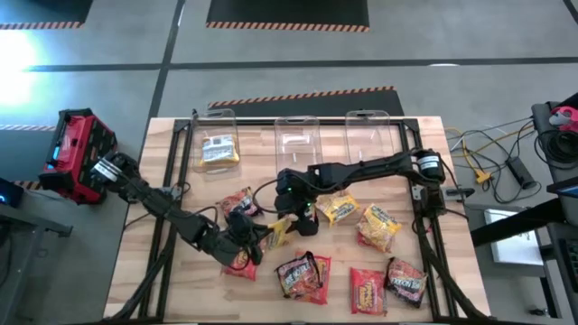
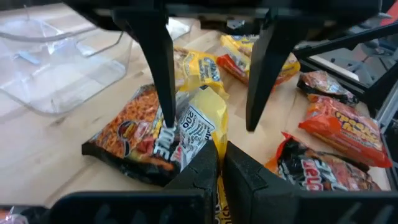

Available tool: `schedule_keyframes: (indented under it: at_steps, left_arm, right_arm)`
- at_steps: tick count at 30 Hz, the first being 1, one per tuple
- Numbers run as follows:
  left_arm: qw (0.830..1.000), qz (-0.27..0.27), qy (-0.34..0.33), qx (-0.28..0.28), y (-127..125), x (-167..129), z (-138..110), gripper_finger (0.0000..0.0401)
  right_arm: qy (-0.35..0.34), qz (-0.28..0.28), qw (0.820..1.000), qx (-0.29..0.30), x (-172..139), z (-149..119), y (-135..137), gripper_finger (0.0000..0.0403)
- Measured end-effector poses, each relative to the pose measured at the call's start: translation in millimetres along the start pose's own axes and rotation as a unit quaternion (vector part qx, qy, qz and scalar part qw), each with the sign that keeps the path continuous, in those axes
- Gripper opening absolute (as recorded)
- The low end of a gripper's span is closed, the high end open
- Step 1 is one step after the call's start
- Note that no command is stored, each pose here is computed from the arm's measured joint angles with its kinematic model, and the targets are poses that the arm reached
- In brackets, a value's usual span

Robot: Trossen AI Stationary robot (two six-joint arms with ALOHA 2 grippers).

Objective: Sort Maruchan noodles
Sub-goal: Put the yellow noodle pack into the left transparent bin

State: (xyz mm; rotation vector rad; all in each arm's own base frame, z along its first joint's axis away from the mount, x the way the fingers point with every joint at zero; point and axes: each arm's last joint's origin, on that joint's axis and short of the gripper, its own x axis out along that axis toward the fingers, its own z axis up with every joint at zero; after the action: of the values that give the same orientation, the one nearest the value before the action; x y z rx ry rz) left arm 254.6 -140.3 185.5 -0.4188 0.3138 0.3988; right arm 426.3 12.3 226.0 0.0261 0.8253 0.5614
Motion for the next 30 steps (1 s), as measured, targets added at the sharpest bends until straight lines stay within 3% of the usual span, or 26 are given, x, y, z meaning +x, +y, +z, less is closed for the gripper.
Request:
schedule_keyframes:
  at_steps: [13, 30]
  left_arm:
    - [1.0, -0.014, -0.018, 0.009, -3, 1, 5, 0.0]
    - [1.0, -0.011, -0.018, 0.011, -3, 1, 5, 0.0002]
  right_arm:
    - [0.027, 0.011, 0.999, 0.017, 24, -14, -4, 0.0226]
    - [0.023, 0.015, 1.0, 0.015, 22, -13, -2, 0.0112]
